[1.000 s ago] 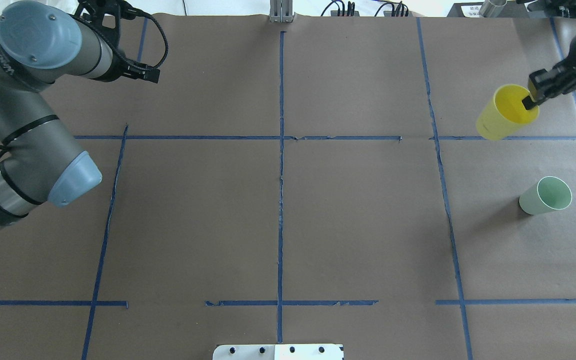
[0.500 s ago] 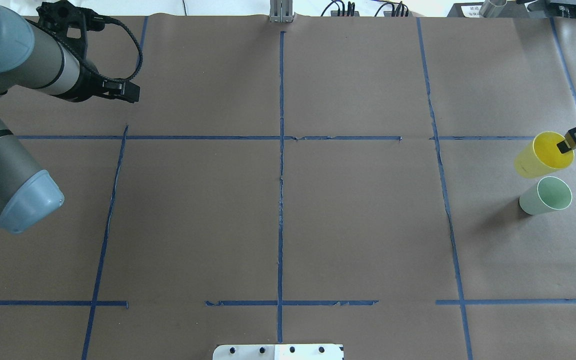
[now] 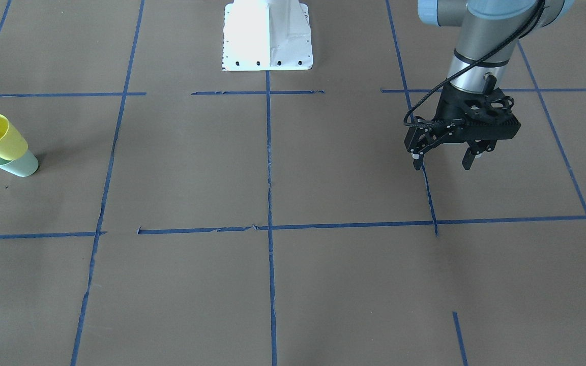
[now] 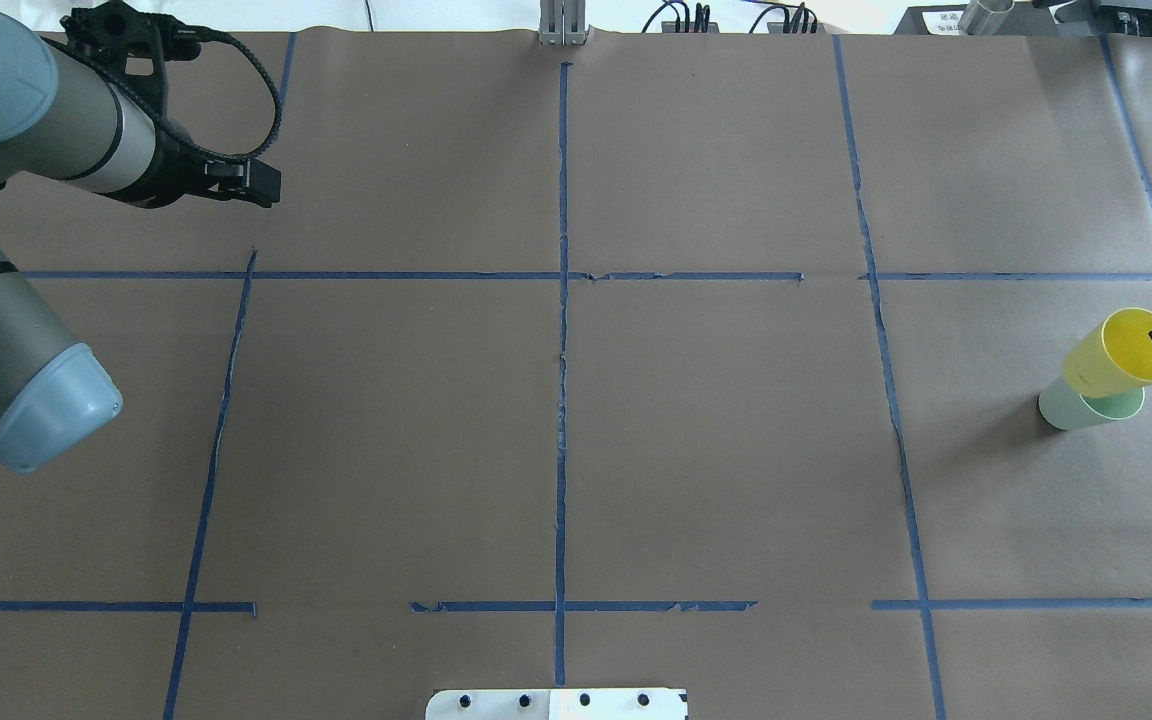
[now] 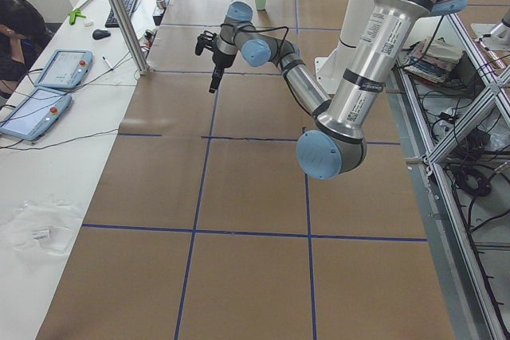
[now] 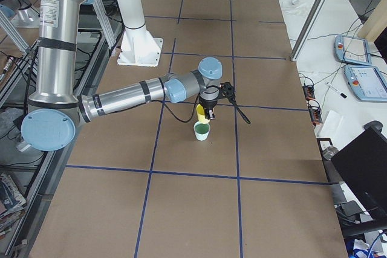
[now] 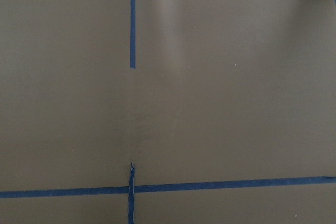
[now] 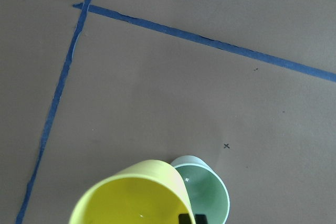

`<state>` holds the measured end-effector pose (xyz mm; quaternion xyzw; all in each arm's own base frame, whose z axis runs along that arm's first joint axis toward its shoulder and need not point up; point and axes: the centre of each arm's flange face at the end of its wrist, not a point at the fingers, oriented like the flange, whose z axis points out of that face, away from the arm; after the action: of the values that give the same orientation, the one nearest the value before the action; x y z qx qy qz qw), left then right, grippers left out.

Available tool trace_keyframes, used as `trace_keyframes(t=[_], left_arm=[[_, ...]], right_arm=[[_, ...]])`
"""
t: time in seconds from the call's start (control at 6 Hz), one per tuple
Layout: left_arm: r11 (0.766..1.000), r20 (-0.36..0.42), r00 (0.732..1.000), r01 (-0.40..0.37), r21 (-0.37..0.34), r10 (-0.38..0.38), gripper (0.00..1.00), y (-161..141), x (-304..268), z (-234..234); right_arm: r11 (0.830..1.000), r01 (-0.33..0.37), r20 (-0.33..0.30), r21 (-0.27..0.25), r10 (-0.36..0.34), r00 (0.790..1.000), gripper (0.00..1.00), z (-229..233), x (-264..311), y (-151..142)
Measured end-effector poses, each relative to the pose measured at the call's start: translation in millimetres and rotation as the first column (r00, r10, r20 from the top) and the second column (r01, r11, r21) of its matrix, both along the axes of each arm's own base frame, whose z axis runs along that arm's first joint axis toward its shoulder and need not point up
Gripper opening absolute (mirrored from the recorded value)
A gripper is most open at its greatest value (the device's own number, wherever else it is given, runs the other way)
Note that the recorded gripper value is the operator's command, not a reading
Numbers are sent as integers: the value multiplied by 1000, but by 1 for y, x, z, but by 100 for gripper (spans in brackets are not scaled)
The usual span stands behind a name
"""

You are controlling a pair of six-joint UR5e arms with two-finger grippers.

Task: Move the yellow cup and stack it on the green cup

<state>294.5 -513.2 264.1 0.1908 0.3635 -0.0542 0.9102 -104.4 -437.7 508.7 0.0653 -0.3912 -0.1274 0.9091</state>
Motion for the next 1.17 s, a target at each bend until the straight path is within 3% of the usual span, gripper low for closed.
trace_keyframes(t=[1.0, 1.17], left_arm=[[1000, -5, 1000, -2, 4, 2, 100, 3, 0, -3], [1000, -6, 1000, -3, 5, 3, 100, 3, 0, -3]], right_arm=[[999, -4, -39, -32, 3, 999, 2, 25, 5, 7], [999, -7, -47, -34, 5, 999, 85, 28, 6, 7]])
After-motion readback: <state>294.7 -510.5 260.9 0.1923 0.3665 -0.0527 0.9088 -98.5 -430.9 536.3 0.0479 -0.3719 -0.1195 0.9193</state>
